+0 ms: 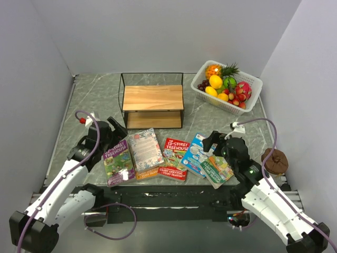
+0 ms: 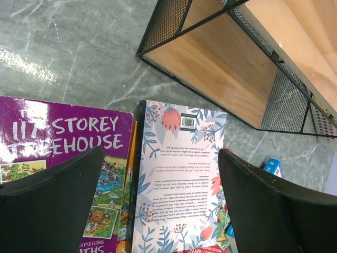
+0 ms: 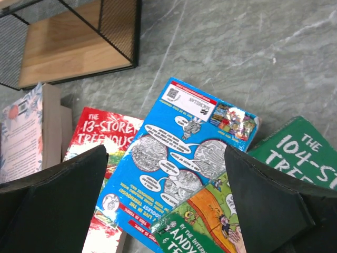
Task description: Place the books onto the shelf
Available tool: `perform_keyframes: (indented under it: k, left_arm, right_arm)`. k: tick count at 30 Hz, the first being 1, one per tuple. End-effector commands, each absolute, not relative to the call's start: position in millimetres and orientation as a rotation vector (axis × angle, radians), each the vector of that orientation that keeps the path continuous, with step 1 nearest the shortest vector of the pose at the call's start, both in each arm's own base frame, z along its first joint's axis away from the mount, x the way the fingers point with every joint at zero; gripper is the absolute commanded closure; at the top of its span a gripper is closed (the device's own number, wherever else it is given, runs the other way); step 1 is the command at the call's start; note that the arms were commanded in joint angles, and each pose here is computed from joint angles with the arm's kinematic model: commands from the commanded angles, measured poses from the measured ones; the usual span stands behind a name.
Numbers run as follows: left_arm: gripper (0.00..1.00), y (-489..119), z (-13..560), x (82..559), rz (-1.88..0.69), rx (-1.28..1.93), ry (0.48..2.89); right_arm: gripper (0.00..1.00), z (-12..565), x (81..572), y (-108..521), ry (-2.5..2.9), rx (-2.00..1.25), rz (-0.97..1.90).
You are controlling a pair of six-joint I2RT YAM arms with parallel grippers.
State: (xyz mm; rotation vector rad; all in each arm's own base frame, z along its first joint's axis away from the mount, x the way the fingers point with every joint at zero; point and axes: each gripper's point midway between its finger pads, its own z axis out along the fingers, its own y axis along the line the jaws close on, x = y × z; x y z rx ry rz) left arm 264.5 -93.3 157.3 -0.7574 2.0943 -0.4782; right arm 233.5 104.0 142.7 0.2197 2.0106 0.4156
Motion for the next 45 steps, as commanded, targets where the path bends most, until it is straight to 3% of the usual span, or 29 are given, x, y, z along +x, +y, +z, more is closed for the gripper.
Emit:
perform_keyframes:
  k: [1, 14, 20, 32, 45]
  left_arm:
    - [0.04, -102, 174, 269, -0.555, -0.727, 2.048]
    - [0.01, -110, 165, 250, -0.629, -0.653, 2.079]
    - [0.19, -124, 155, 239, -0.709, -0.6, 2.115]
    - [0.39, -132, 115, 221, -0.718, -0.646, 2.215]
    - [0.4, -141, 85, 212, -0.737, -0.646, 2.285]
  right_arm:
    - [0.01, 156, 238, 113, 1.972, 0.193, 0.464]
    - [0.0, 173, 232, 205, 2.017, -0.06, 0.872]
    - [0.0, 157, 229, 266, 2.152, -0.193, 0.901]
    - [0.0, 108, 241, 341, 2.336, -0.197, 1.002]
    - [0.01, 71, 220, 382, 2.418, -0.298, 1.292]
